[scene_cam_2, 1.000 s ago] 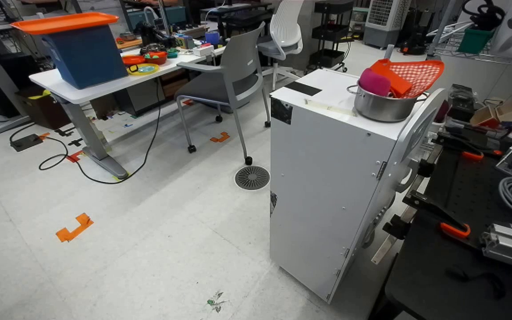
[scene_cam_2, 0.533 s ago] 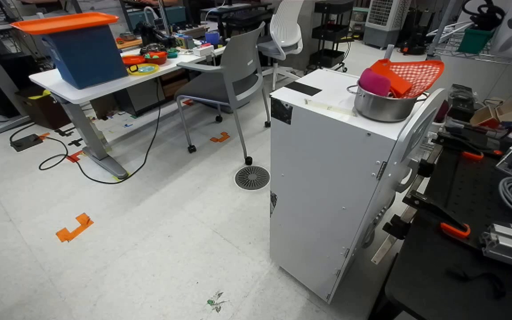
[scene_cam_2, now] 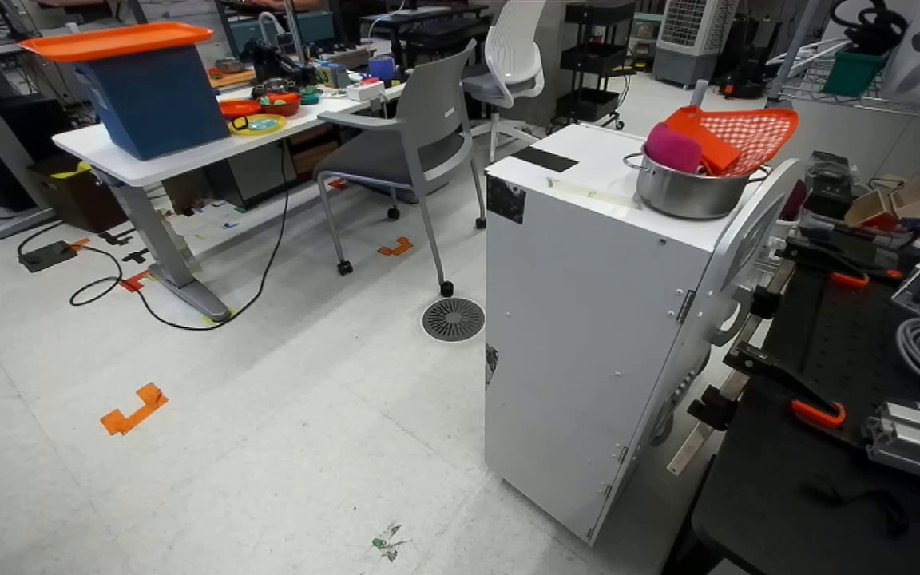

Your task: Remove the red block from the pot and put it on top of the cupboard

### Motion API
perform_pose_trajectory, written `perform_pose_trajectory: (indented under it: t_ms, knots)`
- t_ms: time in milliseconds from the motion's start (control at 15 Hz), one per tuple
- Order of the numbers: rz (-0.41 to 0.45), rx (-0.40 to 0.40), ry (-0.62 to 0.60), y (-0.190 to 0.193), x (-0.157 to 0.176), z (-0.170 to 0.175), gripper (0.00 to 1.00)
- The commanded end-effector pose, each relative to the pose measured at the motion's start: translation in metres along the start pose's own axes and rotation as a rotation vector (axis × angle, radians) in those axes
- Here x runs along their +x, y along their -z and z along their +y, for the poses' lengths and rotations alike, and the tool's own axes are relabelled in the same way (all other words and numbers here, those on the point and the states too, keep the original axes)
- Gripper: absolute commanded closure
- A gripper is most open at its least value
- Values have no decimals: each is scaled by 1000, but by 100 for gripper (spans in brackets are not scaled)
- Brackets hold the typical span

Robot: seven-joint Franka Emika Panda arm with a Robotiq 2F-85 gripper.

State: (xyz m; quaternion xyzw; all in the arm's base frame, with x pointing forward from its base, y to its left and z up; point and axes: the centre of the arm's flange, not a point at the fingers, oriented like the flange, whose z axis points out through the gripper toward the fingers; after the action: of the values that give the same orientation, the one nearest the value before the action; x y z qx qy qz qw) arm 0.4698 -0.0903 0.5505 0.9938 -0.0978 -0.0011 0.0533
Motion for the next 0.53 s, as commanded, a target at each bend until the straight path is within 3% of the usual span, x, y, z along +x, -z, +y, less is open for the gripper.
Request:
perform_pose_trajectory:
  t_ms: [0,467]
  knots:
    - [7,13,-5,-22,10,4,0]
    - [-62,-5,86,-77,18,-25,0]
